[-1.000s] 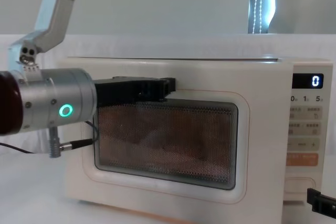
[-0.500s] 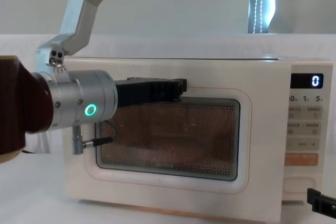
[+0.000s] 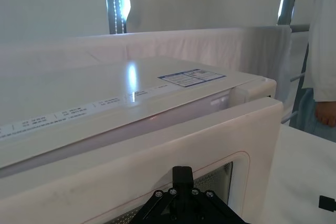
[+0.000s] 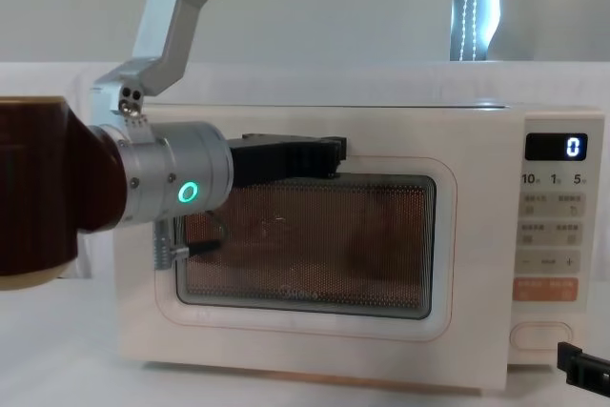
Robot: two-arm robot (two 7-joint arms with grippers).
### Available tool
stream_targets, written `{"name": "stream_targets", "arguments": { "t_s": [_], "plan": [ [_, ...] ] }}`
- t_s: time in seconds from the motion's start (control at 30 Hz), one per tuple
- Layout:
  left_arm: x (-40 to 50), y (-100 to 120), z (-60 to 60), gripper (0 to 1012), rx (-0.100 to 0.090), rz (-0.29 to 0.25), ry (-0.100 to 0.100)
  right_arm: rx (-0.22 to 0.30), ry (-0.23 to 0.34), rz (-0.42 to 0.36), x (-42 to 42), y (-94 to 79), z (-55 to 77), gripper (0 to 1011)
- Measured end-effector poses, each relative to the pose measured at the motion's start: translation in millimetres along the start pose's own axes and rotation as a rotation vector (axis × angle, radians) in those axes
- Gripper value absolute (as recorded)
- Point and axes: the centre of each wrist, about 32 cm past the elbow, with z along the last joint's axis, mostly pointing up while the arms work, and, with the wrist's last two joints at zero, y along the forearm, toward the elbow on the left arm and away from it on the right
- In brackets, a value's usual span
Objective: Press the button to open the microwave door with one hand; close the microwave door with the other hand.
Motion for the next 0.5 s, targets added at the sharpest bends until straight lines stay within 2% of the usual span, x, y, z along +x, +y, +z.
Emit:
{"name": "stream_targets", "arguments": {
  "t_s": [0.5],
  "plan": [
    [-1.8, -16, 4.5, 0, -0.001, 0.027, -0.025, 0.0, 0.0, 0.0, 0.0, 0.0, 0.0, 1002]
  ]
}}
